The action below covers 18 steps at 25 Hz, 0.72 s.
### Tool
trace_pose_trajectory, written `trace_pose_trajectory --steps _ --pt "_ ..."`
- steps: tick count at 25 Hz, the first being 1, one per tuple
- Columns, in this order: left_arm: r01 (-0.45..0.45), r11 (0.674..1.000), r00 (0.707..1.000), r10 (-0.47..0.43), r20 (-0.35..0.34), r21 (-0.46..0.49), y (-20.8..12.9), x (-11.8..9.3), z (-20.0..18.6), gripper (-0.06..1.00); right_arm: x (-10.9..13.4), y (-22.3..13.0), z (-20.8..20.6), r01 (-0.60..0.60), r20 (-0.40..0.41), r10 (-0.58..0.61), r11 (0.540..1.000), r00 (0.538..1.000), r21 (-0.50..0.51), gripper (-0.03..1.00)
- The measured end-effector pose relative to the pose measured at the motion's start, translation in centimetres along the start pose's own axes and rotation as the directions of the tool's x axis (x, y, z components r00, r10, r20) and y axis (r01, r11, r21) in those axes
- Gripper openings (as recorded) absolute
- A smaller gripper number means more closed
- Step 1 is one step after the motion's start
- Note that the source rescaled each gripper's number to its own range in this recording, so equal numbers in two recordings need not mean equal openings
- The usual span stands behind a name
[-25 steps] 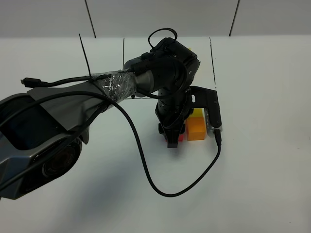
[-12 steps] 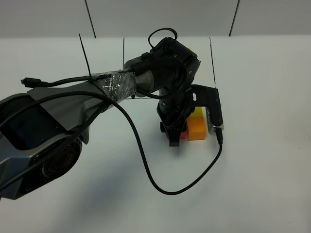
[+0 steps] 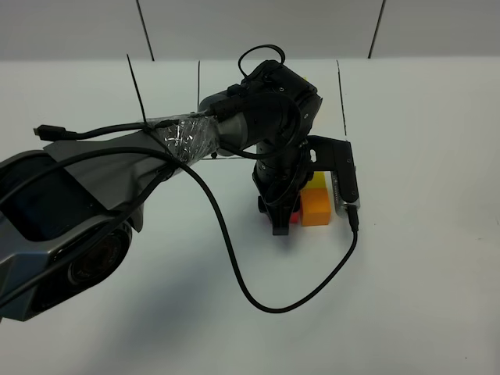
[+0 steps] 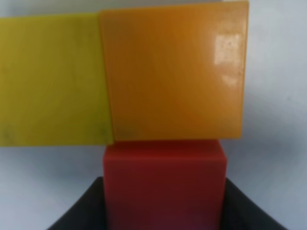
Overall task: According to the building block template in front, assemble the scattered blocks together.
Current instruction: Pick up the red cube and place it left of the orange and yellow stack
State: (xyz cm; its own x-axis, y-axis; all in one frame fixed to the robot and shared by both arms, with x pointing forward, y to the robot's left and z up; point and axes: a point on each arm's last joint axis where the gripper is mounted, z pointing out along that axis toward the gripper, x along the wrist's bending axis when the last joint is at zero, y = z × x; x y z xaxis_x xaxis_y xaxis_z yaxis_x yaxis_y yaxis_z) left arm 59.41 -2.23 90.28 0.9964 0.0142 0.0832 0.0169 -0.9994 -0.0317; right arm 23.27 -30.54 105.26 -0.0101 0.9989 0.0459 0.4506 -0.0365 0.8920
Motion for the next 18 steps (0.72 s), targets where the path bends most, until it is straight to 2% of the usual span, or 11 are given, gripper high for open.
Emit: trace_pose_trajectory --steps 18 --pt "0.006 1.000 1.000 -0.006 0.017 -0.002 0.04 -0.14 0.01 0.00 0.00 0.00 0.00 0.000 0.000 0.000 1.000 1.000 0.000 0.62"
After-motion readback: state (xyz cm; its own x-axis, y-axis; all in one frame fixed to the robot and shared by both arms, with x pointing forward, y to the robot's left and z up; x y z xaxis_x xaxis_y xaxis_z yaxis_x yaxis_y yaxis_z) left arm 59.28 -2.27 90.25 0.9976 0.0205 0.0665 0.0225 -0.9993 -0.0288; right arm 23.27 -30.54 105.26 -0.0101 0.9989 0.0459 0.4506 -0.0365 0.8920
